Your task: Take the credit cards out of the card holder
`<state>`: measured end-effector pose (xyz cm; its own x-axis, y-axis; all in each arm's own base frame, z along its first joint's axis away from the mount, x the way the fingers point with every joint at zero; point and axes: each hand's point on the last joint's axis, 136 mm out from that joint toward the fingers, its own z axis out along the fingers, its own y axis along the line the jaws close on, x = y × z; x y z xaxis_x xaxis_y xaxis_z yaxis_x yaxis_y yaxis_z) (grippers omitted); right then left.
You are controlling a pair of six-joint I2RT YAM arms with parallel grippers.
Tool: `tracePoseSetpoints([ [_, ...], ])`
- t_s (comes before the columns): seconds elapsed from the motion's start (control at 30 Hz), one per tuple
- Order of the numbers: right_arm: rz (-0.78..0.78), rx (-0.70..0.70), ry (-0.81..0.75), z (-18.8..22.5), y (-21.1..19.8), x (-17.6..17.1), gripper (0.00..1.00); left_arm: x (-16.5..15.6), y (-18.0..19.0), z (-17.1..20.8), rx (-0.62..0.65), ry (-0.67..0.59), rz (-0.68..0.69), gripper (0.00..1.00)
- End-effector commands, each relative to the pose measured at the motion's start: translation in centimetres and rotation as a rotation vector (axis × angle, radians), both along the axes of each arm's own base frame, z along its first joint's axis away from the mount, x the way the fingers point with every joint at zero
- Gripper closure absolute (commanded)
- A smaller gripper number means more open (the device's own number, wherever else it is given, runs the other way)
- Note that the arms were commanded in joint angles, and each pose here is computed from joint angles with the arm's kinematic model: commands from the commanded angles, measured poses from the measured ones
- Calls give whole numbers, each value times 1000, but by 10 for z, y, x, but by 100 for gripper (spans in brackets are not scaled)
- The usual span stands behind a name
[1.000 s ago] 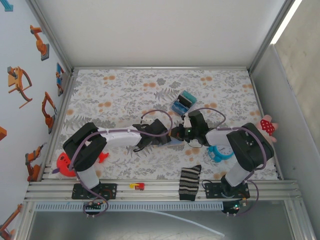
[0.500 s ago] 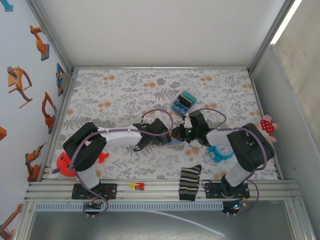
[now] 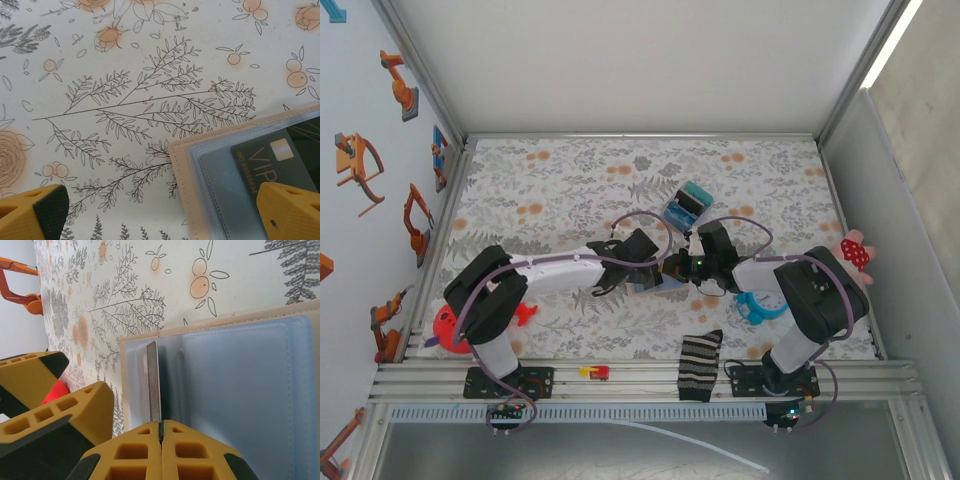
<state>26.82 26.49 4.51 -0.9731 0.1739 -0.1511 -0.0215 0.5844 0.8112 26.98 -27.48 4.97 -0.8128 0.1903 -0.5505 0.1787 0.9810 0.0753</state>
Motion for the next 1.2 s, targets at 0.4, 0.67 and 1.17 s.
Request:
tracePoseSetpoints([
  [0.4,-7,83,-13,10,6,4,89,-8,5,-26,58,66,2,3],
  [0.67,14,112,-7,5,15,1,80,-9,6,-30,62,74,3,3],
  [1.17,39,66,-10,-3,25,4,90,-10,6,-30,56,72,10,3],
])
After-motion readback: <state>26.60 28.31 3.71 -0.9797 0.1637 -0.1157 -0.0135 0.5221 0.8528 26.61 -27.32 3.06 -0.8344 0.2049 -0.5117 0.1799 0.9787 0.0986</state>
